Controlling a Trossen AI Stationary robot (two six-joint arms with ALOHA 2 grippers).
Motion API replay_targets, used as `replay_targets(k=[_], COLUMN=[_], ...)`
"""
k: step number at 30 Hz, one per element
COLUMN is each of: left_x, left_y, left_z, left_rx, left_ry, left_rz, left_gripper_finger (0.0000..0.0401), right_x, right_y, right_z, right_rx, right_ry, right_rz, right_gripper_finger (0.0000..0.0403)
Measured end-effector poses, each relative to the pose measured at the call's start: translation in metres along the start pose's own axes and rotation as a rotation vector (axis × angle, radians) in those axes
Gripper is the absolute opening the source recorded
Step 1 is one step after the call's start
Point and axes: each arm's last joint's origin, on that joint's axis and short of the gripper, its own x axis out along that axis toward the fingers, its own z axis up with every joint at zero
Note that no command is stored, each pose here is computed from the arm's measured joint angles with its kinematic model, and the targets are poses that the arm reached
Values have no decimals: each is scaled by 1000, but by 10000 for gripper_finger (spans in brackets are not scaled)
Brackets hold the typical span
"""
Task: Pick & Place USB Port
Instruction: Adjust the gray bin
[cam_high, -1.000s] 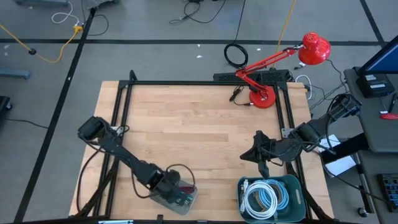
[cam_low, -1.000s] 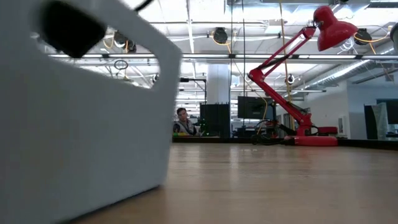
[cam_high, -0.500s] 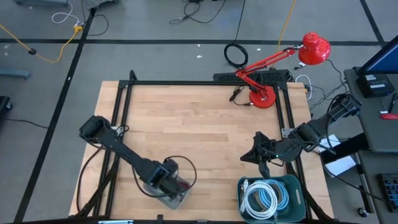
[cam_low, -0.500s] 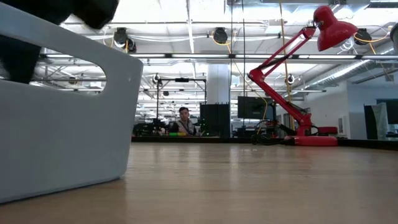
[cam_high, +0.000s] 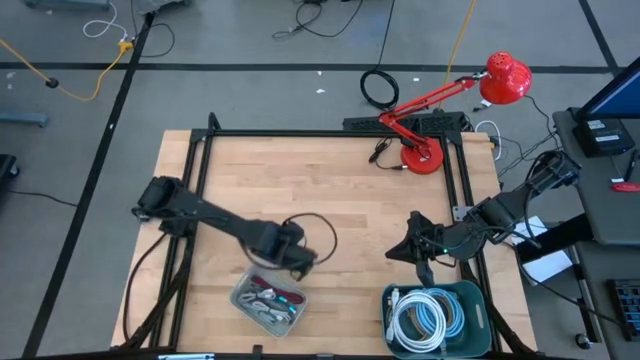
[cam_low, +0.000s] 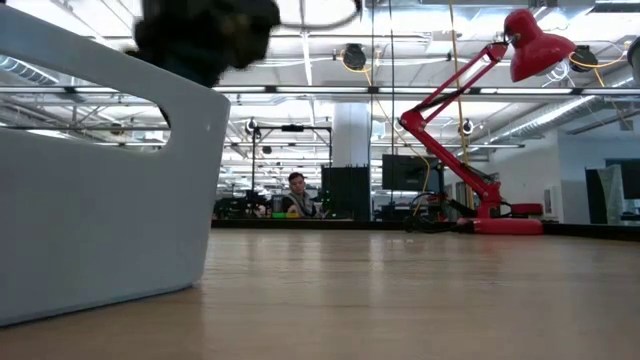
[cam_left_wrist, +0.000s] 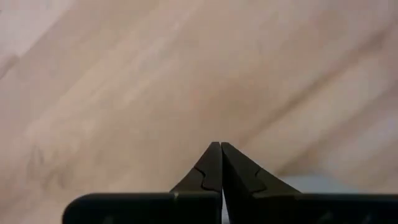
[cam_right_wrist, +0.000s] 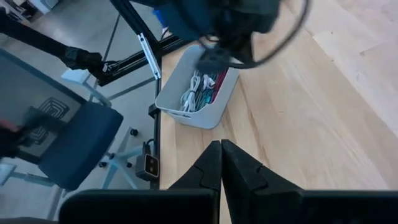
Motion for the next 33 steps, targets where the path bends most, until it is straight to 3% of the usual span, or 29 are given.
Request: replay_targets(k=[5,10,22,33], left_x=[27,42,37,35], left_y=[12,10,-9,-4], left_z=[2,-17,-71,-90], left_rx=[-1,-6,-48,-154], left_ry=[114,191,240,266], left_rz=[2,-39,-92,15], left_gripper_finger=[0,0,0,0], right_x=[-3,-5,-7,-7], right_y=[6,8,10,11], right_z=[-6,-13,-16,-15], right_rx=[-1,-1,-9,-4], right_ry=[22,49,39,30], right_rz=[27,17,0,11], right_gripper_finger=[0,0,0,0])
